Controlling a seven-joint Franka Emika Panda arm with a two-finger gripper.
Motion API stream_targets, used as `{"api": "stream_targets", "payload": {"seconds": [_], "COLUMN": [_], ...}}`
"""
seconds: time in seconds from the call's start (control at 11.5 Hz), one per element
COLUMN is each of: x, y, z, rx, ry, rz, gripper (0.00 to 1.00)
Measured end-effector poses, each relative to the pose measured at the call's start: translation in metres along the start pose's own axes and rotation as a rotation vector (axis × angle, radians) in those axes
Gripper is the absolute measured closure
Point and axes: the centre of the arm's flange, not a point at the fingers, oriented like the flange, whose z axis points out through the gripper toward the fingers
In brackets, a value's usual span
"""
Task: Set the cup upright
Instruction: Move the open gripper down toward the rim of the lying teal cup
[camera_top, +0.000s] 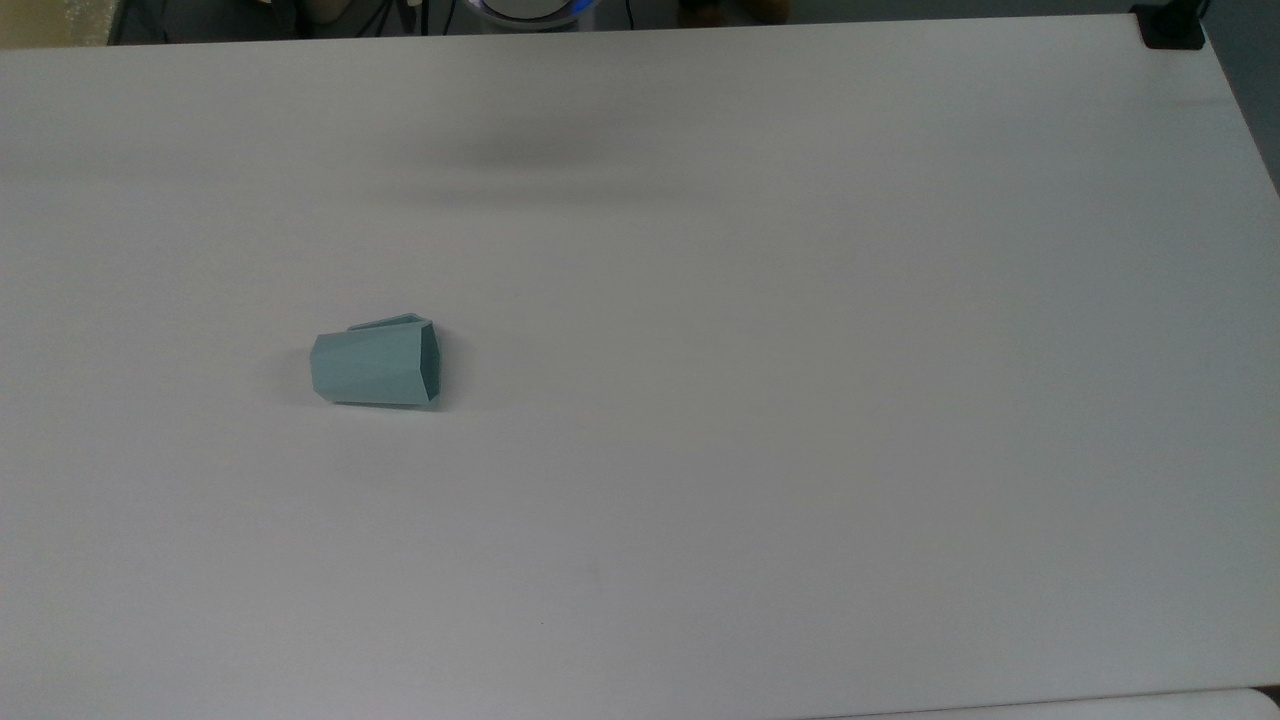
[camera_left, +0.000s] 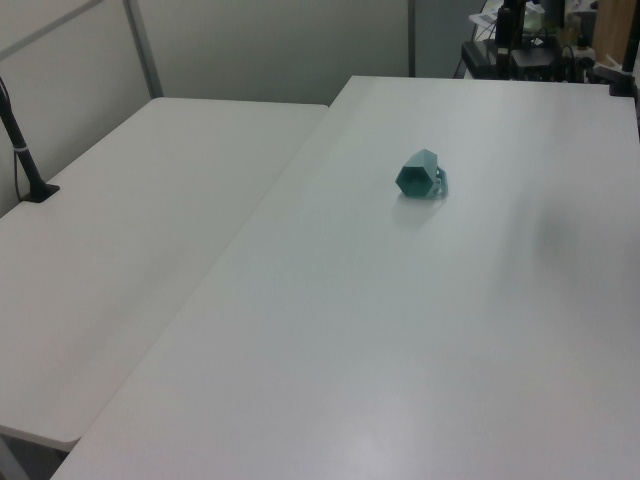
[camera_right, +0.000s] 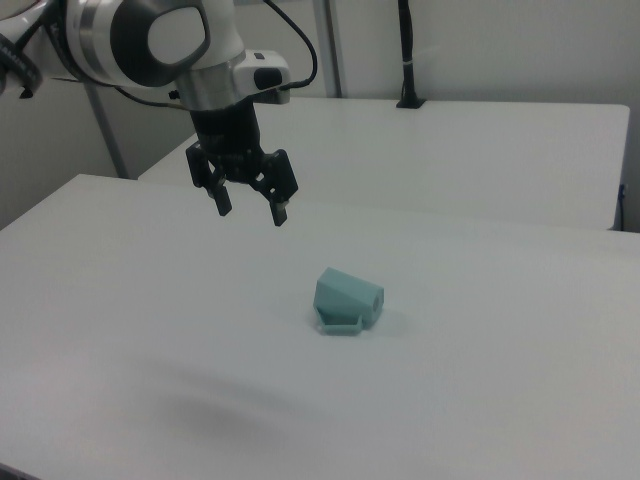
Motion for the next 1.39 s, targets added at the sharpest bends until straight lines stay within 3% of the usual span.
{"api": "stream_targets", "payload": {"seconds": [0.26, 0.43, 0.69, 0.78, 1.04, 1.39], "x": [0.008, 0.021, 0.055, 0.062, 0.081, 0.09], "y": [-0.024, -0.054, -0.122, -0.136, -0.199, -0.237], "z": [0.006, 0.016, 0.057, 0.073, 0.153, 0.256], "rx": [-0.01, -0.122, -0.417, -0.491, -0.761, -0.994], "ry": [0.001, 0.005, 0.089, 0.106, 0.185, 0.19], "rz": [0.012, 0.004, 0.019, 0.02, -0.021, -0.204], "gripper": [0.0, 0.0, 0.0, 0.0, 0.0, 0.0]}}
